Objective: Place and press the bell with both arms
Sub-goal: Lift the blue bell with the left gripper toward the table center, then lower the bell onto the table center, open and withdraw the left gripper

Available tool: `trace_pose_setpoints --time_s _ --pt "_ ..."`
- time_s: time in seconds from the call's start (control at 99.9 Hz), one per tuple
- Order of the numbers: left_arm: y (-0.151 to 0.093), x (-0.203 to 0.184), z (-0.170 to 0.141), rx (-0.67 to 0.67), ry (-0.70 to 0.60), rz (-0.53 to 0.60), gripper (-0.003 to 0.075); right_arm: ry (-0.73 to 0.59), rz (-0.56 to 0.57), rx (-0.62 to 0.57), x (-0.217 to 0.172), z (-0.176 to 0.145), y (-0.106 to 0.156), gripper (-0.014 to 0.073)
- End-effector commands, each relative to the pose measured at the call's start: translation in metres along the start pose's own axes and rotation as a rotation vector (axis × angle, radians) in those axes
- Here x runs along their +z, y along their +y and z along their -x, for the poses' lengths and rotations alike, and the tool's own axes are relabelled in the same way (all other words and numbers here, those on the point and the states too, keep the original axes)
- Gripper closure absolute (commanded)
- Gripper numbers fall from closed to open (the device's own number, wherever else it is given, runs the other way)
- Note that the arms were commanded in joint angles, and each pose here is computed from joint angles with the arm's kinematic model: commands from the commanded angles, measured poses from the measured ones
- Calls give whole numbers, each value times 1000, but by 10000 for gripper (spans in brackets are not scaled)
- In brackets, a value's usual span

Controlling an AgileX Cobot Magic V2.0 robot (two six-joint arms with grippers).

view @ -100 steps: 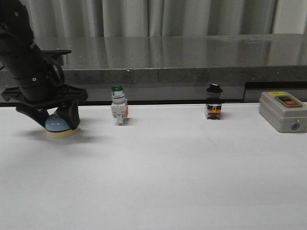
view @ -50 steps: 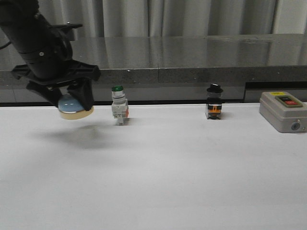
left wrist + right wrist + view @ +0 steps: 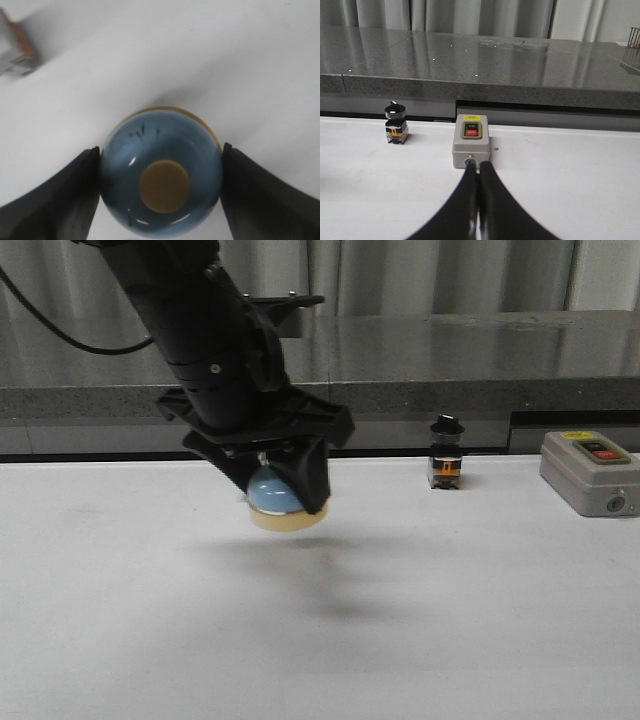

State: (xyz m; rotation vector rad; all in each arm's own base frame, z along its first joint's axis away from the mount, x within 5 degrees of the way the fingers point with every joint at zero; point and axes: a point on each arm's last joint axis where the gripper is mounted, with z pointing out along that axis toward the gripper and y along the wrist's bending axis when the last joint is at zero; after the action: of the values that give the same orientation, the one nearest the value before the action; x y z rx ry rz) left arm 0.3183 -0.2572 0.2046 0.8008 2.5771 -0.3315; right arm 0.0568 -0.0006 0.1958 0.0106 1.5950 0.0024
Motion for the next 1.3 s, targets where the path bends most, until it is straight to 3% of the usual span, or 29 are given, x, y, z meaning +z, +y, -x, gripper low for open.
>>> trace_pose_setpoints --time_s 0.0,0.12,0.34,0.43,0.58,0.73,0.851,0.971,1.191,1.291 --pt "-21 -18 14 27 -109 -33 384 -87 3 -14 -1 8 0 663" --pt "-35 -9 12 57 -103 -48 384 -87 3 -14 -1 8 0 663" --pt "-36 8 7 60 -62 -47 374 -87 3 -14 -1 8 0 663" --pt "-36 10 6 60 -53 -46 318 -87 3 -14 -1 8 0 663" --pt "-36 10 6 60 -53 -46 129 -87 3 -14 -1 8 0 663" --pt "-36 8 6 60 -53 -47 135 -87 3 -14 -1 8 0 663" --pt "-37 -3 10 61 -84 -51 187 -87 3 -14 -1 8 0 663" --pt "-34 -22 15 50 -131 -52 315 -87 3 -14 -1 8 0 663" --pt "-12 -61 25 4 -223 -28 740 -87 3 -14 -1 8 0 663" --pt "6 -76 27 -32 -255 -5 739 -87 3 -14 -1 8 0 663"
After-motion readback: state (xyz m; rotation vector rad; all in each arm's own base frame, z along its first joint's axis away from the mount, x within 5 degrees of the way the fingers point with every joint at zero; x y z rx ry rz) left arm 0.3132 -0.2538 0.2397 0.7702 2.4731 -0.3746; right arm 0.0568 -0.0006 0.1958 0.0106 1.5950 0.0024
